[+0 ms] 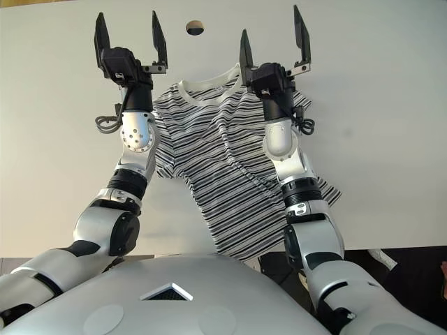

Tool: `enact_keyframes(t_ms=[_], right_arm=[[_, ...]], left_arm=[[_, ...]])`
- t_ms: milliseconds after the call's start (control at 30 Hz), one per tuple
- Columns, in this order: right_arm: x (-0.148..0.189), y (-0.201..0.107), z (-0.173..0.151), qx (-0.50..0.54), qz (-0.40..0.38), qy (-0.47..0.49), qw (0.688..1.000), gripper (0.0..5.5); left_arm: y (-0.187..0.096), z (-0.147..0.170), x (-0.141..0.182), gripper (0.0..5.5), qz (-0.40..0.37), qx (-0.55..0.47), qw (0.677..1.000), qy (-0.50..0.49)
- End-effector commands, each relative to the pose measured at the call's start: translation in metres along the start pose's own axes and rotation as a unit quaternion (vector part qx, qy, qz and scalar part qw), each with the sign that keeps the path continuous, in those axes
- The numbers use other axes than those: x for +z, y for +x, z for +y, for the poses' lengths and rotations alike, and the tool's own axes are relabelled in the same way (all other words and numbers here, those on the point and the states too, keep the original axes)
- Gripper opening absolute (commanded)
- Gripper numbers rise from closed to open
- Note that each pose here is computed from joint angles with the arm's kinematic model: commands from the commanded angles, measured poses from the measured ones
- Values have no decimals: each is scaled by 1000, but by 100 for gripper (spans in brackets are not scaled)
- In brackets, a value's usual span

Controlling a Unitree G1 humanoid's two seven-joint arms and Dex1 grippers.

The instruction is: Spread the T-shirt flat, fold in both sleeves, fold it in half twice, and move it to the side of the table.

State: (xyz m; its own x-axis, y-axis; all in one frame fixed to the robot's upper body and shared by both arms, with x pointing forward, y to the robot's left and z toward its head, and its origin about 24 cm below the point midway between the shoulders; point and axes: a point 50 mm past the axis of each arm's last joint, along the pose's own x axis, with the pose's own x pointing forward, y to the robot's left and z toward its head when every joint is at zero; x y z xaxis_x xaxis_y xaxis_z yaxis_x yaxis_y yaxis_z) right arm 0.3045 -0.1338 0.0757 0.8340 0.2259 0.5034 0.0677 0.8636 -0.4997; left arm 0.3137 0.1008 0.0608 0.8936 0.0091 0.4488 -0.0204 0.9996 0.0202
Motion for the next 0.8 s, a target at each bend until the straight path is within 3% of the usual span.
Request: enact_keyframes(t_ms=[33, 433, 800], right_arm=[[3, -2, 9, 12, -10, 5, 1000, 454], [6, 1, 12, 6, -18, 28, 999, 454], [3, 1, -12, -3, -19, -1, 1000, 454]], left_arm=[[-3, -6, -1, 492, 1, -24, 1000, -7], [1, -5, 6, 492, -33, -13, 999, -15], [6, -1, 8, 492, -43, -3, 999, -3]])
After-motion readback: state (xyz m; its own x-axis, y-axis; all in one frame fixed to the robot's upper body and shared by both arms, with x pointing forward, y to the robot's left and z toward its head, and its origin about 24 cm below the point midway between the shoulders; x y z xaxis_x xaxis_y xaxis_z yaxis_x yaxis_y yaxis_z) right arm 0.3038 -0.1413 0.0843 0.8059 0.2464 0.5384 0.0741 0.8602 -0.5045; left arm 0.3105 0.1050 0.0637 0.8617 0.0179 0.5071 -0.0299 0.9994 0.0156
